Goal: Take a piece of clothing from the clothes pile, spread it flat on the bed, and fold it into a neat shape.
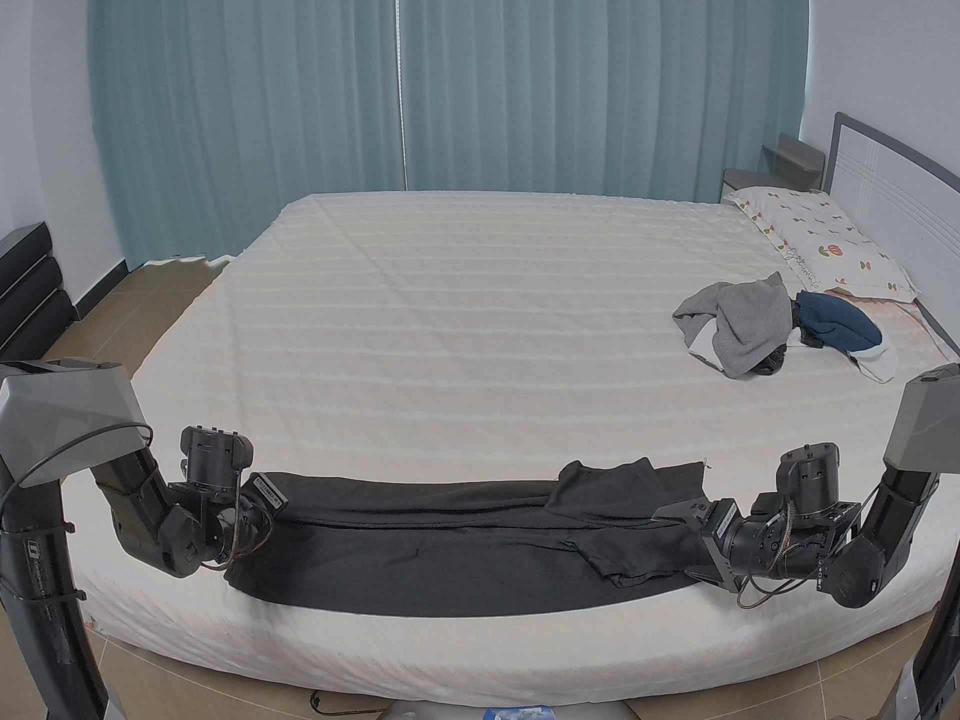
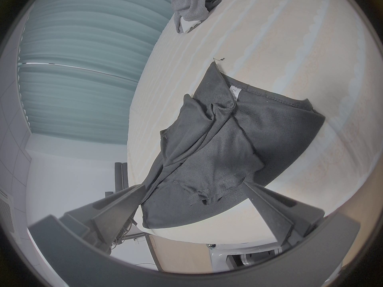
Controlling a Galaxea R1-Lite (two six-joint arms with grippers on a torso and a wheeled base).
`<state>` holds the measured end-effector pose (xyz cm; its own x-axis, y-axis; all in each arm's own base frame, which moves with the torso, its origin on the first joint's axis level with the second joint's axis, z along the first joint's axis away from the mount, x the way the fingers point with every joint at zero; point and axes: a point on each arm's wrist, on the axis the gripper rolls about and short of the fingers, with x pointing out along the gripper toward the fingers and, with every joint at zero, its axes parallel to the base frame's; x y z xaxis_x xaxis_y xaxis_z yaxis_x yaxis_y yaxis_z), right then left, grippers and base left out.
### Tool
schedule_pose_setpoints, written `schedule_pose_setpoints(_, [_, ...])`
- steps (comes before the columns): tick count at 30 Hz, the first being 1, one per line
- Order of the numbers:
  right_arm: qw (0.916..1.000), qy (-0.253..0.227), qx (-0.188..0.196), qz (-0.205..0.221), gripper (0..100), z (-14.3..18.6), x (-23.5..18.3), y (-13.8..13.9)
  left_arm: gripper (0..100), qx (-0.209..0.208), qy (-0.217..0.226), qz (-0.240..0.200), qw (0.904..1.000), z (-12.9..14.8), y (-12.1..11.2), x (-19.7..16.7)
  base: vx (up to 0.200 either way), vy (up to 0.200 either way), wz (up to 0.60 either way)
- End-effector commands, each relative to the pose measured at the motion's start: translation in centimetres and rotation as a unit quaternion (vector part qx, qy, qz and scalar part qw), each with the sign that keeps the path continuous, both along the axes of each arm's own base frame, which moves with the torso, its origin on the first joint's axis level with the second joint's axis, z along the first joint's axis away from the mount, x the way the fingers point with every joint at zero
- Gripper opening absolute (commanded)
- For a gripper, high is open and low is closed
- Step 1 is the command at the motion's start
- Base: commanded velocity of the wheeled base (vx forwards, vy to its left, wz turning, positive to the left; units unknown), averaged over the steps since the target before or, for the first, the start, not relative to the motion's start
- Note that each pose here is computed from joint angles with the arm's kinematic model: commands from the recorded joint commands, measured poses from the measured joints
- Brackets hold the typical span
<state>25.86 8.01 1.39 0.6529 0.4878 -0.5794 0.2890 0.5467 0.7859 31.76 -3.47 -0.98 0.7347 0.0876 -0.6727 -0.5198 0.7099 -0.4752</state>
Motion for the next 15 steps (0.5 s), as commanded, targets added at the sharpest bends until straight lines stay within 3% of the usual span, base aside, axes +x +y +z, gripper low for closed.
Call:
schedule_pose_setpoints(1, [1.0, 0.001, 0.0, 0.001, 100, 0.0, 0.0, 0.0, 0, 0.011, 0.016, -0.005, 0.9998, -0.7, 0.2, -0.8, 0.0, 0.0, 0.0])
schedule_pose_setpoints(2, [1.0, 0.001, 0.0, 0.0, 100, 0.0, 0.0, 0.0, 100, 0.011, 0.014, -0.005, 0.9998, -0.6, 0.2, -0.8, 0.0, 0.0, 0.0])
schedule_pose_setpoints(7, [1.0, -0.001, 0.0, 0.0, 100, 0.0, 0.0, 0.0, 100, 0.007, 0.002, -0.001, 1.0, 0.2, 0.4, -0.8, 0.0, 0.0, 0.0])
schedule_pose_setpoints(15, [1.0, -0.001, 0.001, -0.001, 100, 0.1, 0.0, 0.0, 100, -0.027, -0.061, 0.006, 0.9978, 4.9, 3.1, -1.4, 0.0, 0.0, 0.0])
